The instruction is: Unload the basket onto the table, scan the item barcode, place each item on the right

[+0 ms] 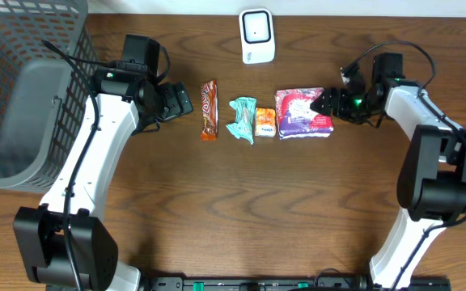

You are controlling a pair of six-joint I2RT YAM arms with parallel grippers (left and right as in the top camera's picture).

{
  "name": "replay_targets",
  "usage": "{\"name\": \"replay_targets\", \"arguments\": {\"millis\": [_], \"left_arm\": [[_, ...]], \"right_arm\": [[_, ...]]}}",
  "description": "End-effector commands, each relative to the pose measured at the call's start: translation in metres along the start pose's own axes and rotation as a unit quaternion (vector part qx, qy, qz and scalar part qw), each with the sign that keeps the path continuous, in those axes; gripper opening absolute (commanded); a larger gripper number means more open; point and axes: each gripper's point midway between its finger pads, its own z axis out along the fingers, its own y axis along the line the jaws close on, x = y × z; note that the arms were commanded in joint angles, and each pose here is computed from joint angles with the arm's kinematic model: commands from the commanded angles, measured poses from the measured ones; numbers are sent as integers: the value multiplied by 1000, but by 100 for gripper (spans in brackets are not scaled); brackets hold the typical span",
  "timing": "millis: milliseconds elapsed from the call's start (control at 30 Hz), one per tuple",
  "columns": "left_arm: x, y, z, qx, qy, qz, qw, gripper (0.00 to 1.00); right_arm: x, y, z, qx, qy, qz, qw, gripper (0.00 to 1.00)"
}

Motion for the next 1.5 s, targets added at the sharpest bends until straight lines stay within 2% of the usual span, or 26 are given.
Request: {"name": "replay_targets", "arguments": {"millis": [0,33,67,167,200,333,467,567,667,767,900,933,1067,1167,1300,1467], "left_arm": [[-3,1,-2,-4,-6,-1,1000,98],[-3,1,-2,-4,-6,-1,1000,98],[-3,1,-2,-4,-6,-1,1000,98],[-3,1,-2,-4,-6,-1,1000,98],[-3,1,-2,-4,-6,-1,1000,98],[-3,1,-2,-4,-6,-1,1000,98],[-3,1,-2,-4,-6,-1,1000,98],[-3,1,-2,-4,-6,-1,1000,98],[-3,1,-2,-4,-6,-1,1000,98],[-3,1,-2,-4,-6,-1,1000,98],[-3,1,-2,-4,-6,-1,1000,98],[-3,1,-2,-4,-6,-1,1000,98],[-3,1,-2,-4,-6,-1,1000,98],[-3,1,-2,-4,-6,-1,1000,98],[-3,1,-2,-4,-6,-1,1000,98],[-3,1,-2,-4,-6,-1,1000,98]], "right_arm": [[19,-9,20,-17,34,19,999,73],[23,-12,23,-16,41,21,999,56],[25,-13,25,-14,44,21,999,45],[25,-17,23,0,44,21,999,15],[23,-17,21,3,41,19,999,2],[5,7,-2,-16,12,-17,1000,1],[-11,45,-37,-53,-31,-87,994,1],[-19,66,-63,-48,-61,-140,987,1],[-27,66,-85,10,-88,-158,984,1],[-33,45,-110,134,-110,-127,977,1],[-28,14,-146,315,-124,-97,936,1],[-25,6,-154,370,-119,-99,916,1],[-17,-6,-175,502,-129,-70,852,1],[-16,-2,-183,560,-151,-60,813,1],[-17,8,-179,611,-151,-93,772,2],[-12,6,-145,627,-115,-126,760,2]]}}
